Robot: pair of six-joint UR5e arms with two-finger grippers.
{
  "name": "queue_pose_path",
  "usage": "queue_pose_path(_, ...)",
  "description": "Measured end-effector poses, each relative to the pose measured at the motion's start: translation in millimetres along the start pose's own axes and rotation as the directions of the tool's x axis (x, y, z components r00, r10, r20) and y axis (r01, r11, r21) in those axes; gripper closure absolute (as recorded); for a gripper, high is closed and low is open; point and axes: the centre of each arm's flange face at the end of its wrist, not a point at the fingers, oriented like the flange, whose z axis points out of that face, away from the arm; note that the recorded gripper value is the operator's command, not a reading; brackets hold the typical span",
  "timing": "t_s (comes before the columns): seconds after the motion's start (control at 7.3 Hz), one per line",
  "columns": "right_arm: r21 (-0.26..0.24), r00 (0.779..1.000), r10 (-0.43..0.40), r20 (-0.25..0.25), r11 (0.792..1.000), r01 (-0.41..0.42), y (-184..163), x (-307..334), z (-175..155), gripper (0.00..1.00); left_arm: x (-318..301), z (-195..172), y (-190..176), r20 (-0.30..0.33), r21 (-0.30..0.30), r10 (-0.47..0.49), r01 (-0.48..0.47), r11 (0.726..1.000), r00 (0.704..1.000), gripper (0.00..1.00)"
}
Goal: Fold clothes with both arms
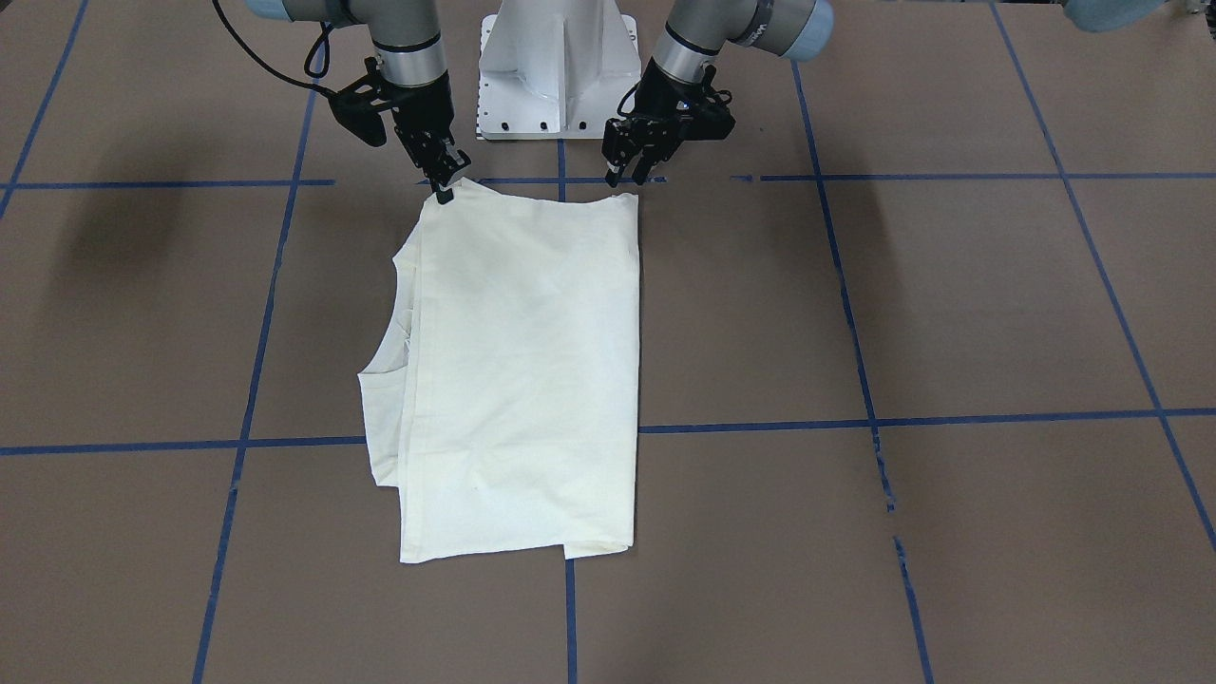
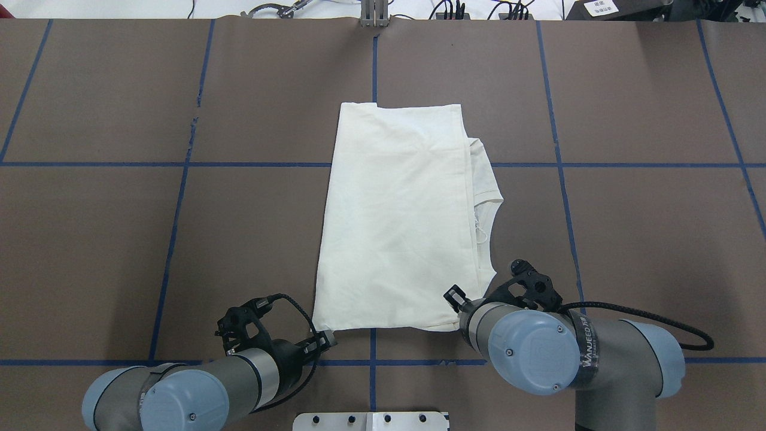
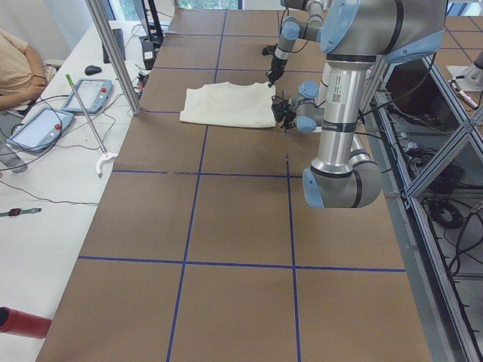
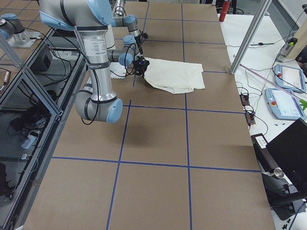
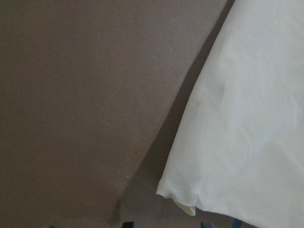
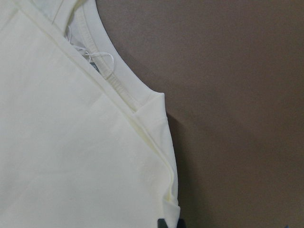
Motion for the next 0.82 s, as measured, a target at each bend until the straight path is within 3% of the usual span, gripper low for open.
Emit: queue_pose_path(0.82,0.001,1.0,-0.001,-0.002,1.0,0.001,0,0,1,1.0,6,0,-19,-0.01,0.034,-0.002,0.003,0.999,1.0,0.47)
